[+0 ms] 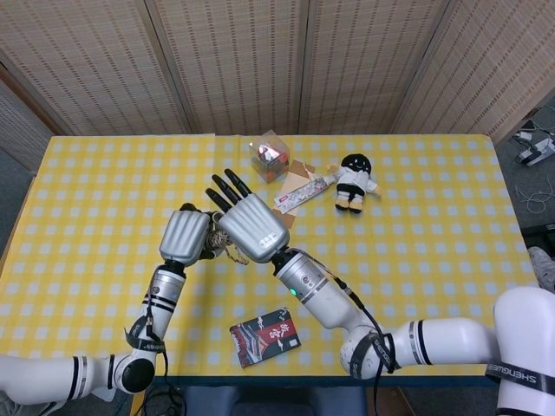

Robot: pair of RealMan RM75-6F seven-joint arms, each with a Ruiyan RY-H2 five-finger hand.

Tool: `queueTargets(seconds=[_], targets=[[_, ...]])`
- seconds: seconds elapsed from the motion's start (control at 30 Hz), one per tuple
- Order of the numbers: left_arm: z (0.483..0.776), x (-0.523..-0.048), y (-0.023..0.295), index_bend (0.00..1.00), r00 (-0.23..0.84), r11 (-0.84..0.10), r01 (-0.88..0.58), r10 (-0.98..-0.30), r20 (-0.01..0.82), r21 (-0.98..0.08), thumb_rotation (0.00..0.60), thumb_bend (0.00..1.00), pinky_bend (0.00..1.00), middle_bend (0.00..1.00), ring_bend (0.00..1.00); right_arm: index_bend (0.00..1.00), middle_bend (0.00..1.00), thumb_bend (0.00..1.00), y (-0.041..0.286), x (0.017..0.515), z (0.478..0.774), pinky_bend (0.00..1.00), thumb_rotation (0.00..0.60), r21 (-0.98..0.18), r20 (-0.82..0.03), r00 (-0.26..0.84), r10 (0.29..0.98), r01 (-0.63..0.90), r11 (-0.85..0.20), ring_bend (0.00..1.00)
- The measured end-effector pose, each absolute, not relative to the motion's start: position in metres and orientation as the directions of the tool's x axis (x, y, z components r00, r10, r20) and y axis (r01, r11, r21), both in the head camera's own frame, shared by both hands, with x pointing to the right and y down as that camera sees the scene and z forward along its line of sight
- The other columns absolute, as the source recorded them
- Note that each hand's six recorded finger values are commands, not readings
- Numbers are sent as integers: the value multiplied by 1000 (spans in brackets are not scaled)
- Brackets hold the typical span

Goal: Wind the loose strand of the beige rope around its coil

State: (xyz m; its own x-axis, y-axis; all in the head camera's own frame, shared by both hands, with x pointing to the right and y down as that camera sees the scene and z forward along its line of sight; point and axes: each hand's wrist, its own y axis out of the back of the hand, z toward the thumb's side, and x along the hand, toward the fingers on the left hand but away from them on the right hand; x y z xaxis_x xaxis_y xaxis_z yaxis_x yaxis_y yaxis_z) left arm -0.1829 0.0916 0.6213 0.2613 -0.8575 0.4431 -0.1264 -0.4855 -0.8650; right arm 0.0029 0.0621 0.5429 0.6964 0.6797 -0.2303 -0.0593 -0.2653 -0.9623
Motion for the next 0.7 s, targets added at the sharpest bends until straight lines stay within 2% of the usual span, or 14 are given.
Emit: queueTargets(seconds=[0.33, 0.7], targets=[[615, -174, 104, 739, 330, -489, -207, -850, 410, -847, 600, 271, 298, 788, 572, 636, 162, 371, 43, 12, 546, 0, 600, -964, -237, 655, 718, -65, -259, 0], [598, -173, 109, 740, 400, -446, -327, -864, 305, -833, 600, 271, 298, 788, 572, 636, 164, 372, 28, 32, 562, 0, 600, -956, -271, 601, 752, -77, -284, 0]])
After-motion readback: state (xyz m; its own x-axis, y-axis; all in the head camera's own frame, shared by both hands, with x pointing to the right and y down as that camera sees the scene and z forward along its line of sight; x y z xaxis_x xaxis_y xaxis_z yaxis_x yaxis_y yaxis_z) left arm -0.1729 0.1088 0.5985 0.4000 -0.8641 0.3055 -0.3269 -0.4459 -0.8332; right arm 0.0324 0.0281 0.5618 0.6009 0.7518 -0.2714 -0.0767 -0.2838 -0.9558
